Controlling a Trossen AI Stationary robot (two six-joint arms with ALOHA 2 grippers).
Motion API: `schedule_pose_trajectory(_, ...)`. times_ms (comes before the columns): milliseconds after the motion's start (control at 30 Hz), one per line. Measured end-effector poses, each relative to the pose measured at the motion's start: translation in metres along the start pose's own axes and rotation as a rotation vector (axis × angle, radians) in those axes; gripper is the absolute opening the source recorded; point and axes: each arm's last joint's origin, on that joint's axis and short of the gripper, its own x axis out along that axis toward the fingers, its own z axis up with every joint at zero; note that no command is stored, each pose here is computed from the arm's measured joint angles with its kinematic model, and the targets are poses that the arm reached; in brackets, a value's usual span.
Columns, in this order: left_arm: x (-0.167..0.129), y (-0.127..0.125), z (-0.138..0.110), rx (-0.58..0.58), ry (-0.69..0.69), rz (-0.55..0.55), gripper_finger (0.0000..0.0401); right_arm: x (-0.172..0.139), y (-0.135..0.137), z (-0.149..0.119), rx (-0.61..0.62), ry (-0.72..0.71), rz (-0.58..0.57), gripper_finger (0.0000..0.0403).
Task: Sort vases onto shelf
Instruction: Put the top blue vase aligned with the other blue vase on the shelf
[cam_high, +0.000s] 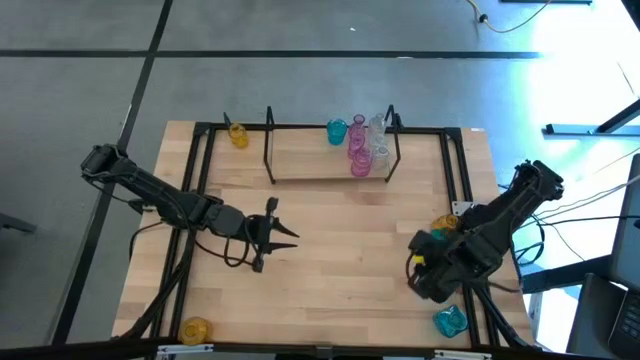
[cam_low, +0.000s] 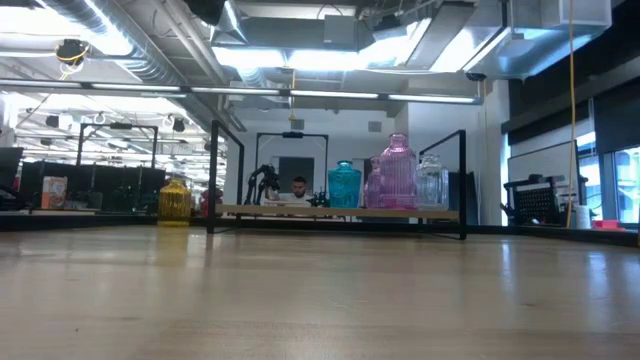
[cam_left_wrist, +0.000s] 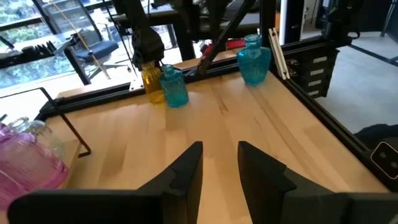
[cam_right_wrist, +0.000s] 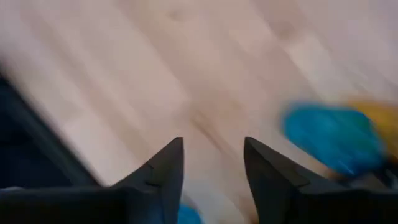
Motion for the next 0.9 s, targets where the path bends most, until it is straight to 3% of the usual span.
schedule_pose_trajectory(167,0.0,0.0,0.0,-0.02,0.001,-0.001,0.0094,0.005,-0.019,-0.005,0.056,0.085,-0.194,0.0211)
schedule_pose_trajectory(300,0.001,0.0,-0.001,-0.02,0.003,0.0,0.0094,0.007,-0.022,-0.003,0.053,0.116,-0.213,0.0234)
schedule_pose_trajectory(667,0.002,-0.001,-0.004,-0.013,0.027,-0.005,0.0094,-0.026,-0.061,0.013,0.139,0.013,-0.085,0.0206)
schedule_pose_trajectory(900,0.002,-0.001,-0.004,-0.012,0.027,-0.004,0.0094,-0.004,-0.08,0.013,0.157,0.092,-0.147,0.0204)
